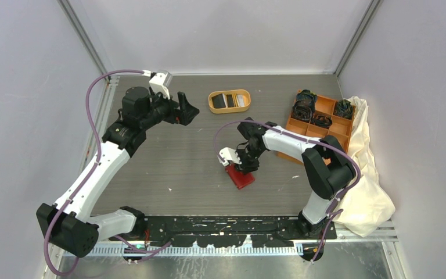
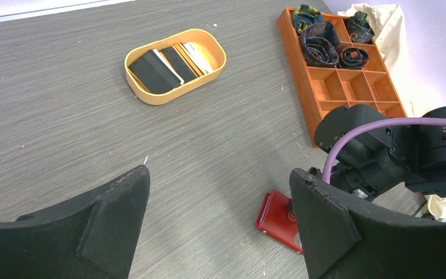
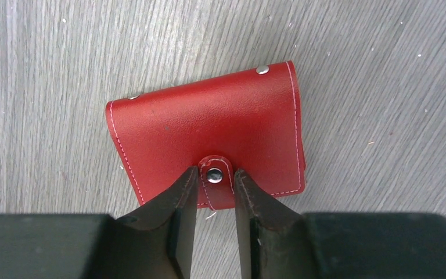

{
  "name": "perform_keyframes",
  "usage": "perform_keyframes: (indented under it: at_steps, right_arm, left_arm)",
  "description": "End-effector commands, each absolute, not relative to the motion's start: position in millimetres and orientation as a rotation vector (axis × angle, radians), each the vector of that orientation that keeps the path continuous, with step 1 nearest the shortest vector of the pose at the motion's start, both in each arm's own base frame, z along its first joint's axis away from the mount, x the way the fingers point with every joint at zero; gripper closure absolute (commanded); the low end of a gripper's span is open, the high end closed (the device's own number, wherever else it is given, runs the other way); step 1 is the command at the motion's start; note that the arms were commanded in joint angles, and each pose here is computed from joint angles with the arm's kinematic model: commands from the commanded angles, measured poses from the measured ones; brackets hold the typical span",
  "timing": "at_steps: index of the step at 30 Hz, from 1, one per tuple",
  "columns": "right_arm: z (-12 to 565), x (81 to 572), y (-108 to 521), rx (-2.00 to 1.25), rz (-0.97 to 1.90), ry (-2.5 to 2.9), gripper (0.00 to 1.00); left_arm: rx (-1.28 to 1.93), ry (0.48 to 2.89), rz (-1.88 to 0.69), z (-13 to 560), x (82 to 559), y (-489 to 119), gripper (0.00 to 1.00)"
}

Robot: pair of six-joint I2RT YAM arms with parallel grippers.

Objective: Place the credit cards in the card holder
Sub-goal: Open the card holder at the center of the board.

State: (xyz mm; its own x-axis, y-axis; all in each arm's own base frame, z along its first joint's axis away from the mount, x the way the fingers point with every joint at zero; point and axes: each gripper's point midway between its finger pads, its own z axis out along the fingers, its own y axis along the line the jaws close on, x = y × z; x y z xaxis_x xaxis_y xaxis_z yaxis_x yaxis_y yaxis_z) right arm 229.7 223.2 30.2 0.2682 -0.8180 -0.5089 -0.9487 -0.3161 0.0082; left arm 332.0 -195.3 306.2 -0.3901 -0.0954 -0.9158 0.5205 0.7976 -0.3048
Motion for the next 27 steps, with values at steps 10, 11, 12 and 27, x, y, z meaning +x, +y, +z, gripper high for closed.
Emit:
perform_keyframes:
  at_steps: [10,11,12,27]
  right_arm:
    - [20,230,212,-2.336,0.530,1.607,0.98]
    - [21,231,213,-2.326,0.526,1.603,0.99]
    - [22,231,214,-2.317,0.526,1.598,0.99]
    - [50,233,219,-2.123,0.709,1.635,0.92]
  left_arm:
    - [0.327,1.790,-0.714,324,337,-199,0.11]
    - [0.327,1.793,-0.716,324,337,-200,0.11]
    - [0.327,1.792,-0.717,324,337,-200,0.11]
    - [0.327,1.803,-0.726,320,338,-201,0.11]
